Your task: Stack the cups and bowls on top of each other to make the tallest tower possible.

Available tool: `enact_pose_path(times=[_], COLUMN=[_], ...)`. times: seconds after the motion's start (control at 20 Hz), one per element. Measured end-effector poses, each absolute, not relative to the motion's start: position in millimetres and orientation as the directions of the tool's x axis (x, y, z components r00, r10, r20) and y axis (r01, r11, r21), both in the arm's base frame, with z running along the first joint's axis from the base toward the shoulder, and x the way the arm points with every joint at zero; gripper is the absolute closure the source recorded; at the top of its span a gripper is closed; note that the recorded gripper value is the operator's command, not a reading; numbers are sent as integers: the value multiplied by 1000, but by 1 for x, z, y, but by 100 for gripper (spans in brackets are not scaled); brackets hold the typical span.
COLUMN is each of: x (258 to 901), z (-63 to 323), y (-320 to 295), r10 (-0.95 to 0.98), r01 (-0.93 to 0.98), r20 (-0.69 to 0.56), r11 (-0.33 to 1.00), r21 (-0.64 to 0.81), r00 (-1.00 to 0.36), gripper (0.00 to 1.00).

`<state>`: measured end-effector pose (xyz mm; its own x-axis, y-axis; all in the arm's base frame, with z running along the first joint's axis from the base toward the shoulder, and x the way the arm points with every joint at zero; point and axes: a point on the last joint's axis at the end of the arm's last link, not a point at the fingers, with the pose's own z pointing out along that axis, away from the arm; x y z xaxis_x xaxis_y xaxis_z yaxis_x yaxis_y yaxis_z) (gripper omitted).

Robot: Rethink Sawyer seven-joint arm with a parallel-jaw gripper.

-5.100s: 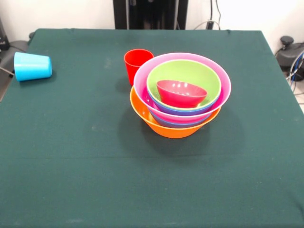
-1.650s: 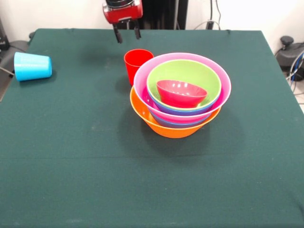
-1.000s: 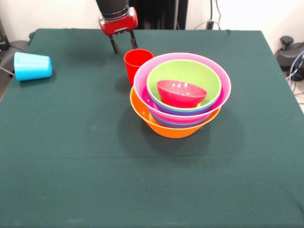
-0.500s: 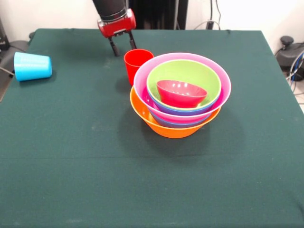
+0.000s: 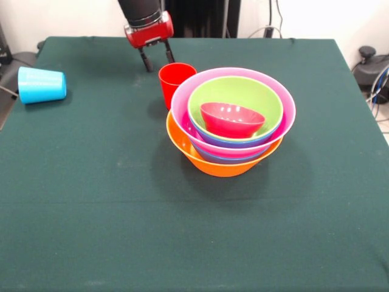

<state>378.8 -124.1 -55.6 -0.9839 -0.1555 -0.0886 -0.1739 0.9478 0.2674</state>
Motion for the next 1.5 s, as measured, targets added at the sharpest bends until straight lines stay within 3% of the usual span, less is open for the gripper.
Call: enact_pose_path(times=[0.8, 1.5], x=[369, 324], z=[-37, 5], y=[-95, -123], r10=[-332, -243], r01=[-327, -236], r20=[10, 65], r11=[933, 967], r21=[150, 94], r00=[-943, -968], gripper=[0, 0])
